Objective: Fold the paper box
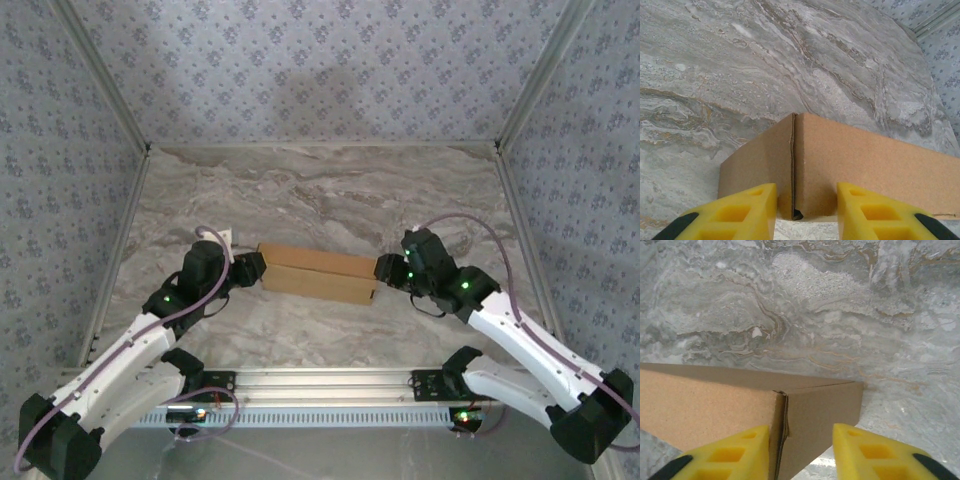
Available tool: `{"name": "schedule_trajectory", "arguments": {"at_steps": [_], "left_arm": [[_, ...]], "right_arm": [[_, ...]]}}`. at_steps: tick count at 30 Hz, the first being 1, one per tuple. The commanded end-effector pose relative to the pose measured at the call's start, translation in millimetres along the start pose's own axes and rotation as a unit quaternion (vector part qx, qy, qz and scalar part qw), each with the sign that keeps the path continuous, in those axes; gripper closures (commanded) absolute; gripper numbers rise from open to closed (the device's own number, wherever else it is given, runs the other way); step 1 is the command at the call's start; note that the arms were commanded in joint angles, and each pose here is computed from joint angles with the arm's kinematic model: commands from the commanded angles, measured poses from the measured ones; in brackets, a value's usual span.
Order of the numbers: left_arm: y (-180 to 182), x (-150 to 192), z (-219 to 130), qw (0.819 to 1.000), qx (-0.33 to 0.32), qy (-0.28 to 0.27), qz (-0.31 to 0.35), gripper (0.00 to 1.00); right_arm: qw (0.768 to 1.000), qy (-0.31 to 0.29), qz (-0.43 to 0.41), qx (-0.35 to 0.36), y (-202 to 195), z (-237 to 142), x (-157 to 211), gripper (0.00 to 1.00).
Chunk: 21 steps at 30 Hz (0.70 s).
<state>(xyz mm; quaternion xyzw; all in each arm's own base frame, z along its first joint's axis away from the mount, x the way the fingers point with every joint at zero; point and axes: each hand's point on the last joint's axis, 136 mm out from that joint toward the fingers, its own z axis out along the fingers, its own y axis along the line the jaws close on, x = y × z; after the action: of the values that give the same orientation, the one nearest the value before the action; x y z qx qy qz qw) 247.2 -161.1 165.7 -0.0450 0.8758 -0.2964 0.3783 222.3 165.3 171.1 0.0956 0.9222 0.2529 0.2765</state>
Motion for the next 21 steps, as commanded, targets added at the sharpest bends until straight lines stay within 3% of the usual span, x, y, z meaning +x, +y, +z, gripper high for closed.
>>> {"name": "schedule_trajectory", "arguments": {"at_steps": [1, 6, 9, 13, 21], "left_arm": [[31.0, 28.4, 1.2, 0.996, -0.065, 0.057, 0.007, 0.66], [28.5, 27.6, 2.0, 0.996, -0.061, 0.059, 0.009, 0.65], [23.1, 22.1, -1.0, 0.996, -0.061, 0.064, 0.022, 0.58], [17.4, 12.0, -12.5, 0.995, -0.066, 0.062, 0.049, 0.47], [0.8, -3.8, -27.1, 0.996, -0.04, 0.046, 0.057, 0.43]], "right_arm": [[0.998, 0.049, 0.008, 0.05, -34.6, 11.7, 29.3, 0.68], [0.995, 0.063, 0.009, 0.07, -53.7, 28.1, 44.8, 0.76], [0.993, 0.072, 0.003, 0.09, -63.7, 30.7, 50.7, 0.79], [0.993, 0.061, -0.006, 0.105, -68.6, 22.8, 46.3, 0.79], [0.993, 0.054, -0.009, 0.102, -64.9, 18.2, 42.9, 0.79]]}}
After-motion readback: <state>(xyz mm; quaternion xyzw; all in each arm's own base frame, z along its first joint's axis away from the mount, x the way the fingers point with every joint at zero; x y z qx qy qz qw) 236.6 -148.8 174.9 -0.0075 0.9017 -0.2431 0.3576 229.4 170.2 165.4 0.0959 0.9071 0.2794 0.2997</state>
